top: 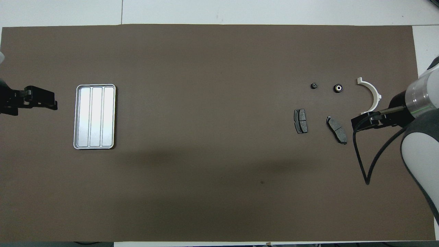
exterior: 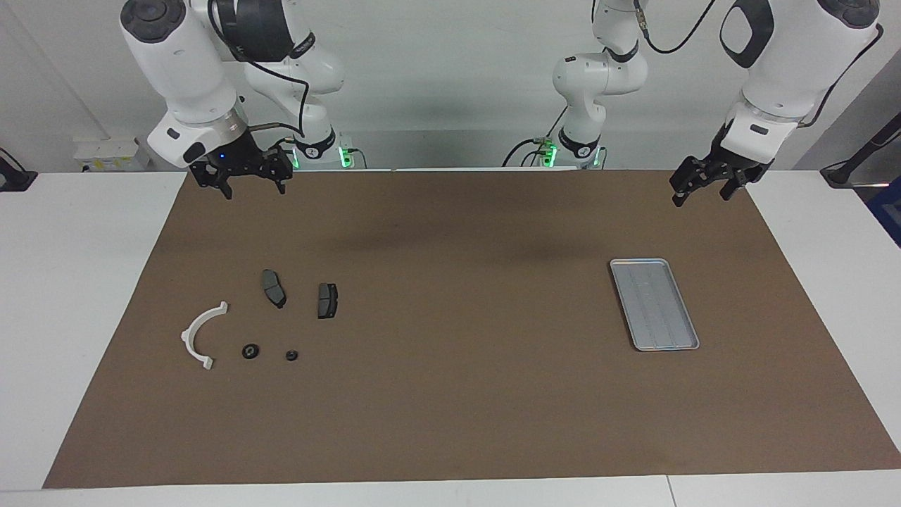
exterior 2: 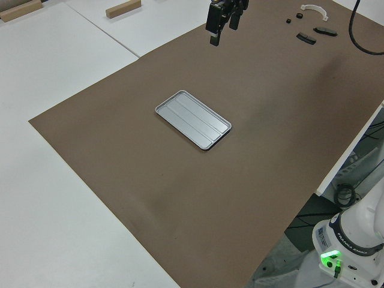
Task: Place bearing gear from tray to pile
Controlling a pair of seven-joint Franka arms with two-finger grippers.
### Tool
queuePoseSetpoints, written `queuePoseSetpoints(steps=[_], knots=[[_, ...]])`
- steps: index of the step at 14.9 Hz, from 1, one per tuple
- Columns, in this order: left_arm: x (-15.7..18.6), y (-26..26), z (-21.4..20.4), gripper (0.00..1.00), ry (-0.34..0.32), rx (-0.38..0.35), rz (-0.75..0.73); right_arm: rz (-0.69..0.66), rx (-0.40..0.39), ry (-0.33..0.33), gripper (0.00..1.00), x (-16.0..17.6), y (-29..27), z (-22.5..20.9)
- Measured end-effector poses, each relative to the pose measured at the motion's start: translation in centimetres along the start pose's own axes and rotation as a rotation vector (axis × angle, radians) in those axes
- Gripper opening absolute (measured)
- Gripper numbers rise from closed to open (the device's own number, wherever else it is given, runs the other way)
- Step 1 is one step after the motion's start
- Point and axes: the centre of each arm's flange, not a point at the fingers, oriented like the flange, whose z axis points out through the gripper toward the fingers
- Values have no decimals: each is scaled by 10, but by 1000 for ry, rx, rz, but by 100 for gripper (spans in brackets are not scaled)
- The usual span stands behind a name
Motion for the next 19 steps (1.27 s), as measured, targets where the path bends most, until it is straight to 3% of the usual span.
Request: queuePoseSetpoints(steps=[19], knots=[[0,0,0,100,0,0,0,3,11,107,100,0,-1,-27]])
